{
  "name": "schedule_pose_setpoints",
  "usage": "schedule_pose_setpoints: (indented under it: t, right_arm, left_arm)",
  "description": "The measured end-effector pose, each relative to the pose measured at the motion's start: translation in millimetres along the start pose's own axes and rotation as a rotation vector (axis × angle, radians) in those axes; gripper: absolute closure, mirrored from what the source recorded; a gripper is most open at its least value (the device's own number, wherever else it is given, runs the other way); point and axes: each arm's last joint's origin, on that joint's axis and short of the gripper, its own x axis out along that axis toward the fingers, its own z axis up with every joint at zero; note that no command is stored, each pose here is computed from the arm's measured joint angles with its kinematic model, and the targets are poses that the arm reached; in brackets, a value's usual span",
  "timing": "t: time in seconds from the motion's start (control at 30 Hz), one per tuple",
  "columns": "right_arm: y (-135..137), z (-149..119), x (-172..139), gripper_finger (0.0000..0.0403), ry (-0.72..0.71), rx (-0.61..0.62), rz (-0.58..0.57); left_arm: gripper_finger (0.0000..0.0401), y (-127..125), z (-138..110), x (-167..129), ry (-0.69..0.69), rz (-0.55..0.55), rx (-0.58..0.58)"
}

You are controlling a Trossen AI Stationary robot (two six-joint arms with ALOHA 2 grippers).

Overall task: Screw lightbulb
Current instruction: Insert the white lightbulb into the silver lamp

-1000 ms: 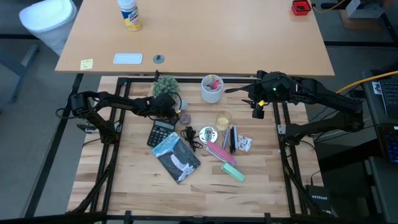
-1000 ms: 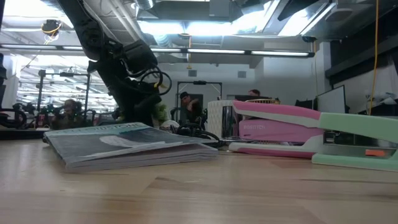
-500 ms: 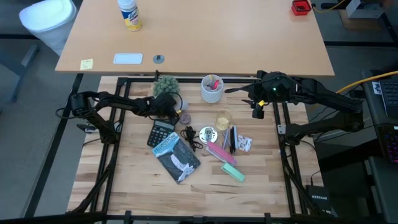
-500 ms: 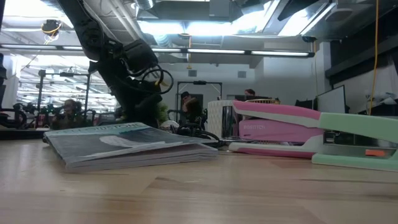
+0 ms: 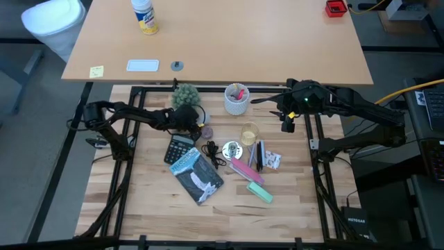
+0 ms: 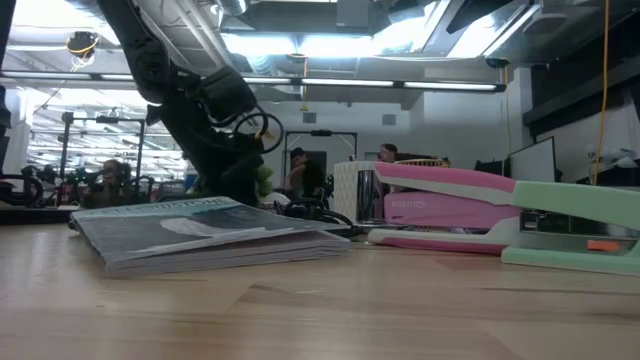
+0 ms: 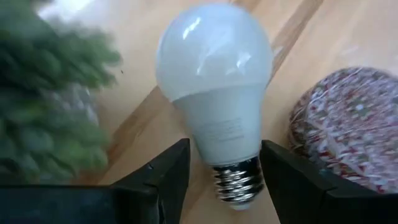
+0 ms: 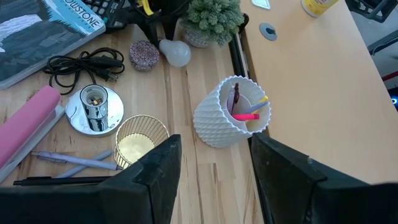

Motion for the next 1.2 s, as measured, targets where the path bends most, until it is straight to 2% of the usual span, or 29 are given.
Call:
schedule_pose_setpoints:
  t: [0.4,0.7,0.9,1.2]
  right_arm:
    - [0.0,0.0,0.0,0.0203,0.000,0.000,0.000]
    - [0.0,0.0,0.0,0.0203,0.000,0.000,0.000]
    - [0.0,0.0,0.0,0.0203,0.000,0.000,0.000]
    - [-0.1,0.4,0.1,0.0203,-0.003,-0.003,-0.001]
  left_arm:
    - [0.0220,-2.0,1.2,8.2,-0.038,-0.017,-0.021]
    - [0.0279,-1.9,0.6,8.3,-0.033,-0.016,-0.046]
    - [0.0269,-1.9,0.6,8.3,-0.033,-0.017,-0.113]
    - [0.0269,-2.2,6.2,1.9,-0.070,-0.027,-0.146]
